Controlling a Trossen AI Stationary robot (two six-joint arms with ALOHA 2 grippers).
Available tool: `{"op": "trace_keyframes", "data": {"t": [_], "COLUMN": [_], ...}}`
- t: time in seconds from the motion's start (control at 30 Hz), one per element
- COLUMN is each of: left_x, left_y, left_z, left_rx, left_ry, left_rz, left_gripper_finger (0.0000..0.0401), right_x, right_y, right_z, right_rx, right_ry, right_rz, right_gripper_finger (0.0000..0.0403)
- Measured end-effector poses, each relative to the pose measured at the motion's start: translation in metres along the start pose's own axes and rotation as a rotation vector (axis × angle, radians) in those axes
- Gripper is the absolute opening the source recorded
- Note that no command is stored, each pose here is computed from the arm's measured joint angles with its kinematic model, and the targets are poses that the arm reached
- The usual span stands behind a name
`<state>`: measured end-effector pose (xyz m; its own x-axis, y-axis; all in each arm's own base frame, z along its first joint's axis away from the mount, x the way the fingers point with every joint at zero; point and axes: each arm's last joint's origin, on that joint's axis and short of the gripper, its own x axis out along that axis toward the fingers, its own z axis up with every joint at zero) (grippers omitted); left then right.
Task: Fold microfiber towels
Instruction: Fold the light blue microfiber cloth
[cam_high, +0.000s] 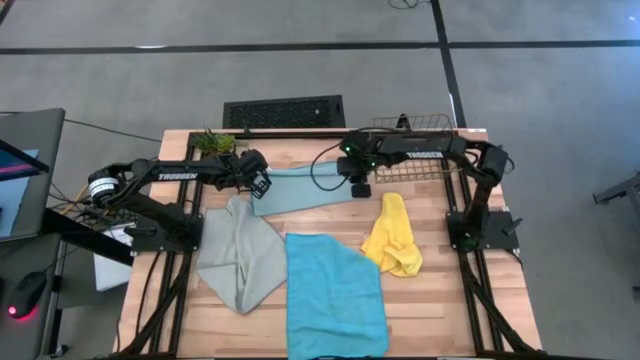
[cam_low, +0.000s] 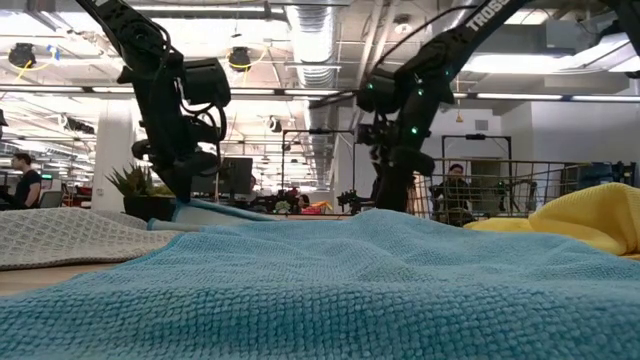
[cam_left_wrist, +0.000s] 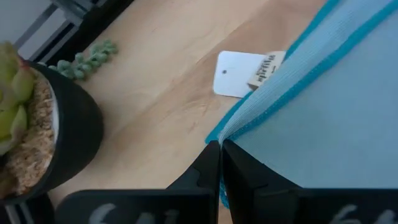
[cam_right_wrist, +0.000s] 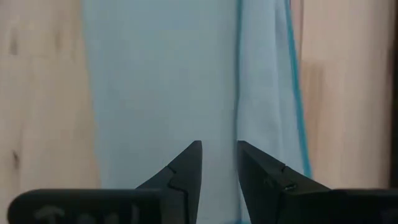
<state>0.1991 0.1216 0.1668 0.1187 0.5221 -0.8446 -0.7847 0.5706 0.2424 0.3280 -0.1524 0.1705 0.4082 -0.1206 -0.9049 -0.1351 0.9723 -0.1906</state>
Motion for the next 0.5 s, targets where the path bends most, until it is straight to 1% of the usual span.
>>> {"op": "trace_keyframes", "data": {"t": [0.13,0.33,0.4,0.5], "left_x": [0.0,-0.0001,-0.0001,-0.0002], "left_y": [-0.0006,-0.0021,-0.0024,-0.0027], "left_z": [0.0007,0.0024,0.0038,0.0047], "left_rx": [-0.005,-0.014,-0.02,-0.026], "left_ry": [-0.004,-0.014,-0.028,-0.037], "left_rz": [-0.014,-0.051,-0.055,-0.057], "left_gripper_finger": [0.0,0.0004,0.0016,0.0047], "right_x": [0.0009,0.0008,0.0008,0.0008], "right_y": [0.0075,0.0087,0.0088,0.0087], "right_z": [0.0046,0.0037,0.0037,0.0036], "right_rx": [-0.018,0.005,0.004,0.005], "right_ry": [-0.006,0.006,0.006,0.006], "right_rz": [0.012,0.022,0.022,0.023], "right_gripper_finger": [0.0122,0.0122,0.0122,0.0122]}}
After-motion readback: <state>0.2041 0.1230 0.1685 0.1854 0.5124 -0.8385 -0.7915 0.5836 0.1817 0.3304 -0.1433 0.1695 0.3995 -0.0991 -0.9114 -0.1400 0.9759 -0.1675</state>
